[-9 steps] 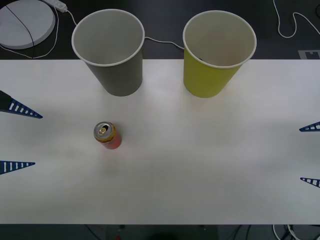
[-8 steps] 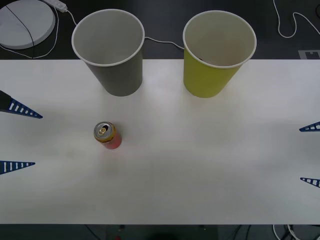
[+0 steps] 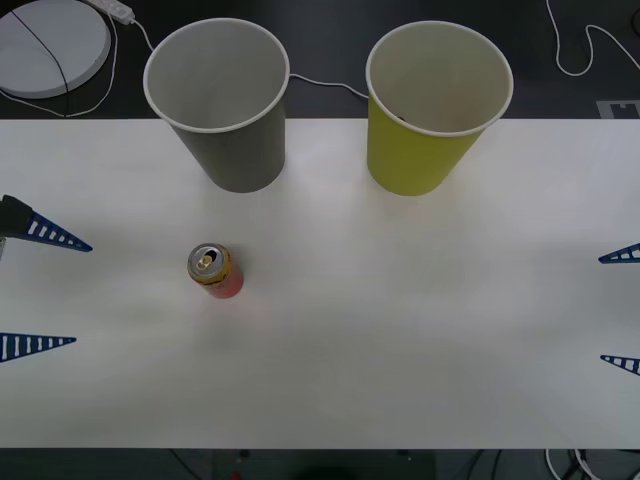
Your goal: Put the can into the green bin and the plastic bottle into the gray bin
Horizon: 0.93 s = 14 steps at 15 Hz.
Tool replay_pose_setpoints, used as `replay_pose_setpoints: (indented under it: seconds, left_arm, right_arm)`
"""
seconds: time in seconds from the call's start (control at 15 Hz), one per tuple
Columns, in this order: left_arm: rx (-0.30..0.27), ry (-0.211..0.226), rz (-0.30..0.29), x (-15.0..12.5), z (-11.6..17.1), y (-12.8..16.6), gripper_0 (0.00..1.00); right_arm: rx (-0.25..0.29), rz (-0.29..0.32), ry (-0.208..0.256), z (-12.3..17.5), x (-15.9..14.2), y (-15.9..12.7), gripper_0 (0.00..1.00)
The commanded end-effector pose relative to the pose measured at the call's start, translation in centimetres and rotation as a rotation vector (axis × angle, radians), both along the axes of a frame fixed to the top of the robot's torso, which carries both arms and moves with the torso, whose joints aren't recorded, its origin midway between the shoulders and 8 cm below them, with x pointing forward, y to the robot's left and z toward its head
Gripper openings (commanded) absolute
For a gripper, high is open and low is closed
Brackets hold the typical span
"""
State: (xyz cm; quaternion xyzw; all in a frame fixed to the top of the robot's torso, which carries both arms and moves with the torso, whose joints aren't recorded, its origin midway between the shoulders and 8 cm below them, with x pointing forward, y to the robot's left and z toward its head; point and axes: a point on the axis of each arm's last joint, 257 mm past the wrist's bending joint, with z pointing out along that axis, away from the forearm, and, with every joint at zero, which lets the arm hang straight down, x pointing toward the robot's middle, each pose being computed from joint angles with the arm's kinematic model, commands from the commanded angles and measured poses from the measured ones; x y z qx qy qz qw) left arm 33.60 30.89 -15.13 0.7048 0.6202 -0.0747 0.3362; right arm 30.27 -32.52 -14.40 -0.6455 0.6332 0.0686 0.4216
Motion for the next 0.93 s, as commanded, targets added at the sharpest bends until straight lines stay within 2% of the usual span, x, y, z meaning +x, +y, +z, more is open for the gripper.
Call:
replay_pose_setpoints:
  seconds: [0.07, 0.2, 0.4, 0.8, 0.93]
  left_arm:
    - [0.004, 0.011, 0.008, 0.5, -0.2, 0.5, 1.00]
    - [-0.009, 0.015, 0.025, 1.0, -0.4, 0.9, 1.00]
    - [-0.097, 0.048, 0.047, 1.4, -1.6, 0.5, 1.00]
    - [-0.222, -0.004, 0.037, 3.2, -4.4, 0.4, 1.00]
    - [-0.283, -0.007, 0.042, 3.7, -5.3, 0.3, 1.00]
  right_arm:
    - [0.000, 0.000, 0.000, 0.0, 0.0, 0.0, 1.00]
    - [0.000, 0.000, 0.000, 0.0, 0.0, 0.0, 1.00]
    - [0.000, 0.000, 0.000, 0.0, 0.0, 0.0, 1.00]
    - [0.000, 0.000, 0.000, 0.0, 0.0, 0.0, 1.00]
    - [0.000, 0.000, 0.000, 0.0, 0.0, 0.0, 1.00]
